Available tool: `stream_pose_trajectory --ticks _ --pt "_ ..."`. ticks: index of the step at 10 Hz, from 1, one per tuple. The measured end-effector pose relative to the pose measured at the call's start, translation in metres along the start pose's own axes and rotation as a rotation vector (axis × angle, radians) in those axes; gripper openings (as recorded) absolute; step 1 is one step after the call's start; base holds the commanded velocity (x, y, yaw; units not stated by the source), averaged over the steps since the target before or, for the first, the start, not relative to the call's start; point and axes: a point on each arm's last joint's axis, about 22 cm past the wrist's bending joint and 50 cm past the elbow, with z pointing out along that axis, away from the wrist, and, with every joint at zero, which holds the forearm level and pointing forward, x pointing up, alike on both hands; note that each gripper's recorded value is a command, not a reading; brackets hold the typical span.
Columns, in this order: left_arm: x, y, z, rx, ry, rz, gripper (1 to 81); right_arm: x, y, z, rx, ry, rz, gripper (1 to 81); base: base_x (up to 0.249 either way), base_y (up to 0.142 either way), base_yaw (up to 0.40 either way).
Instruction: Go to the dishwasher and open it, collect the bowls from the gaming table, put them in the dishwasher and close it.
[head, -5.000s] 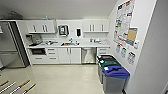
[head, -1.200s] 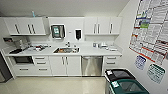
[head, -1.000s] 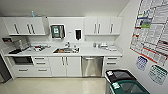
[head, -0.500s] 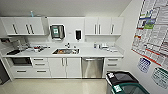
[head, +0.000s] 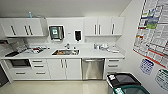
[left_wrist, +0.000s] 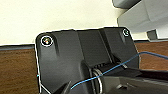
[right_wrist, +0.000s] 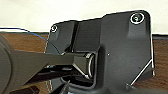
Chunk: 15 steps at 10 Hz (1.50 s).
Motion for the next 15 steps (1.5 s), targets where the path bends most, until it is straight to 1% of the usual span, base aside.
stream_pose_trajectory --ticks 1,2,3,4,5,6,7,9,12,15 --pt "0.004 0.007 0.003 -0.011 0.004 0.0 81.1 -0.001 0.006 -0.003 -0.009 -0.003 0.0 81.1 0.097 0.0 0.0" --pt "0.006 0.012 0.004 -0.018 0.009 0.0 81.1 0.004 0.011 -0.004 -0.017 0.008 -0.003 81.1 0.097 0.0 0.0" --pt "0.002 0.007 0.003 -0.012 0.005 0.0 81.1 0.004 0.007 -0.002 -0.011 0.008 -0.004 81.1 0.097 0.0 0.0" --pt "-0.005 0.007 0.002 -0.01 -0.004 -0.003 81.1 0.001 0.006 -0.002 -0.01 0.003 -0.003 81.1 0.097 0.0 0.0" --pt "-0.006 0.005 0.001 -0.008 -0.006 -0.004 81.1 -0.001 0.004 -0.001 -0.007 -0.002 -0.001 81.1 0.098 0.0 0.0" --pt "0.001 -0.002 -0.001 0.002 -0.001 -0.001 81.1 0.006 -0.002 0.002 0.002 0.006 -0.002 81.1 0.099 0.0 0.0" --pt "0.006 -0.001 0.0 0.002 0.009 0.002 81.1 0.011 0.001 0.001 -0.002 0.016 -0.006 81.1 0.099 0.0 0.0" --pt "-0.003 0.004 0.001 -0.005 -0.003 -0.002 81.1 0.003 0.005 -0.002 -0.008 0.003 -0.003 81.1 0.099 0.0 0.0" --pt "-0.002 0.0 0.0 0.0 -0.002 -0.002 81.1 0.004 0.001 0.0 -0.003 0.005 -0.003 81.1 0.102 0.0 0.0" --pt "-0.002 0.004 0.002 -0.005 -0.002 -0.002 81.1 0.004 0.004 -0.001 -0.007 0.005 -0.003 81.1 0.102 0.0 0.0"
